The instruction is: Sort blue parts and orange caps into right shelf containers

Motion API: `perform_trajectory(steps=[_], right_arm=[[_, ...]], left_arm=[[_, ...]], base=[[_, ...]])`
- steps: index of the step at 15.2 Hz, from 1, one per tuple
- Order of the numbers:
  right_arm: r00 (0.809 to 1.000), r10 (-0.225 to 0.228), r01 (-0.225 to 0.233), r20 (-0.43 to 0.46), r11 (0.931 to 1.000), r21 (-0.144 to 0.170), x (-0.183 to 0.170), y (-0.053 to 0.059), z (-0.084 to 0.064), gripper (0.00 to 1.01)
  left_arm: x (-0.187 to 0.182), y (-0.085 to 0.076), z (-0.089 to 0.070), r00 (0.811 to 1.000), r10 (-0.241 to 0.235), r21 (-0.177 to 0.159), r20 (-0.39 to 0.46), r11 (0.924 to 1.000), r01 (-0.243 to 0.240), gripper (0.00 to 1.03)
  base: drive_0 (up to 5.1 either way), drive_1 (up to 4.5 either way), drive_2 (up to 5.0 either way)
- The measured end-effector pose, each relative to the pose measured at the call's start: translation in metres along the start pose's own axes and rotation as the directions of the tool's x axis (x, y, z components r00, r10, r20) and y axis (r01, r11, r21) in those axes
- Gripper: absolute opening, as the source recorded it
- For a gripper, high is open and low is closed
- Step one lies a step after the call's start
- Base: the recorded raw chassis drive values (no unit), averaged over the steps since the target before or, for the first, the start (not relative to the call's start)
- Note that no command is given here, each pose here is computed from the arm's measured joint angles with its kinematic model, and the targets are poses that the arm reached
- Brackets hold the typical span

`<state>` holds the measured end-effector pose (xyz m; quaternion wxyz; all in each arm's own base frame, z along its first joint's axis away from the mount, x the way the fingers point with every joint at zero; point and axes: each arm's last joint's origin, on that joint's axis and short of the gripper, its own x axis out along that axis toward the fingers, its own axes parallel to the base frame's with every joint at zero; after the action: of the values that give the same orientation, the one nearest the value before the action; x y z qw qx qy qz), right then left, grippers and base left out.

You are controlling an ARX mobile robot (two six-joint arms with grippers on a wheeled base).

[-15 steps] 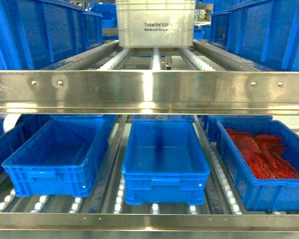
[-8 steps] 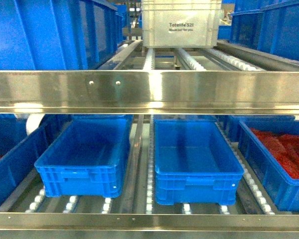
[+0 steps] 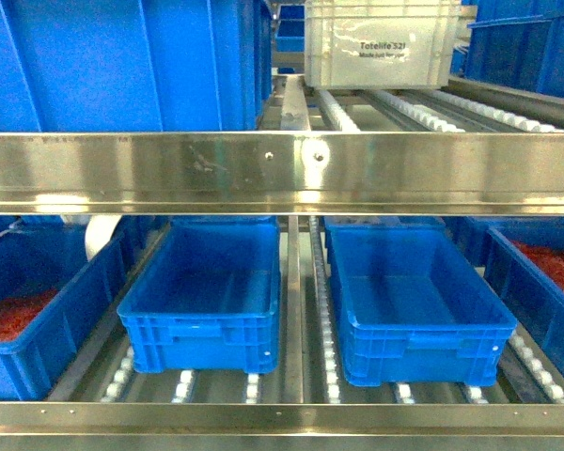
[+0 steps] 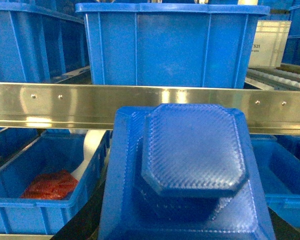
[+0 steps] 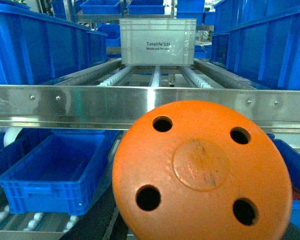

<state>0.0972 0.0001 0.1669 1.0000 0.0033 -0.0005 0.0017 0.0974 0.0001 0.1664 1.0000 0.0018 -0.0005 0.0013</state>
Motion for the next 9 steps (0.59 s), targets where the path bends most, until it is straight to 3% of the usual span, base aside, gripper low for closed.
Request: perform_trajectory(steps=[9], right_arm=[[1.000,0.000,0.000,0.003,1.0000,0.000,0.0000,0.0000,0.0003,0.44]], left_arm=[[0.0000,0.0000,-0.0001,1.000,0.000,0.000,-0.001,1.0000,0.000,0.42]], base=[[0.0,0.00,0.0]])
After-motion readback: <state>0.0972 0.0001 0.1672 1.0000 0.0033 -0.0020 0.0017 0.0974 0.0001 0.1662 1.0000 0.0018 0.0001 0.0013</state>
